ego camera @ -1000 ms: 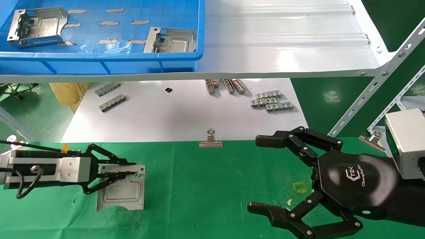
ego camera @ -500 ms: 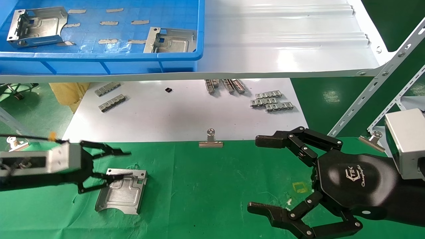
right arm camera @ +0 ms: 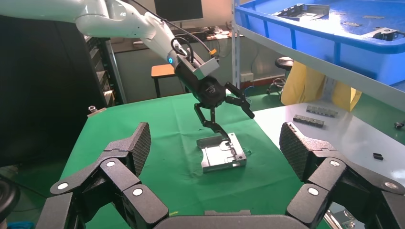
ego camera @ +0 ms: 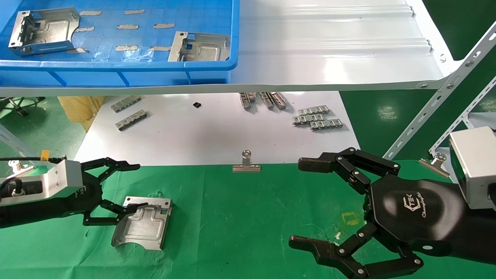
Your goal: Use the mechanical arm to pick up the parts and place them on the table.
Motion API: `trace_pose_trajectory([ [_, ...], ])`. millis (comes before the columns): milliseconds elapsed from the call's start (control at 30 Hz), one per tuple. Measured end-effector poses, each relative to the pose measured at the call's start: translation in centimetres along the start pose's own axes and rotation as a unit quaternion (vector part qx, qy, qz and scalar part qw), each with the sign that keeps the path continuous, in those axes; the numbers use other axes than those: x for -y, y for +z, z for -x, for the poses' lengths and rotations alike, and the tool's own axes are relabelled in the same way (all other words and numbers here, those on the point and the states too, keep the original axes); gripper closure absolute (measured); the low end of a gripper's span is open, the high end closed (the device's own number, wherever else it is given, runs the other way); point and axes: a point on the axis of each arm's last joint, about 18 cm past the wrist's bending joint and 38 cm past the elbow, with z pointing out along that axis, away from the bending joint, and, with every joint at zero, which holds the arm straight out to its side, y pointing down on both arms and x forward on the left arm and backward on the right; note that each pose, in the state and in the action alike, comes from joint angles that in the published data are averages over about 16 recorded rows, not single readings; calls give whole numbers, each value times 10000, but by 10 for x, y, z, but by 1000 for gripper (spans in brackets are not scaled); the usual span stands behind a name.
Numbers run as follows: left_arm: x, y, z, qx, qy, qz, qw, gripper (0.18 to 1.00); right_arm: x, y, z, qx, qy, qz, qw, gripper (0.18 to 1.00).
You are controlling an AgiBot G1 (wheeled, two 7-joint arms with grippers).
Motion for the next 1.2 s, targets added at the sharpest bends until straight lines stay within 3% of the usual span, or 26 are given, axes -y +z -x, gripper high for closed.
trace_pose_trajectory([
  [167, 8, 4, -1, -37, -61, -161, 9998, 334, 0, 0, 0, 0, 0, 0, 10000, 178],
  [533, 33, 10, -7, -140, -345, -680, 9970, 209, 0, 0, 0, 0, 0, 0, 10000, 178],
  [1200, 91, 5, -30, -538, -780, -1484, 9844, 183, 0, 0, 0, 0, 0, 0, 10000, 178],
])
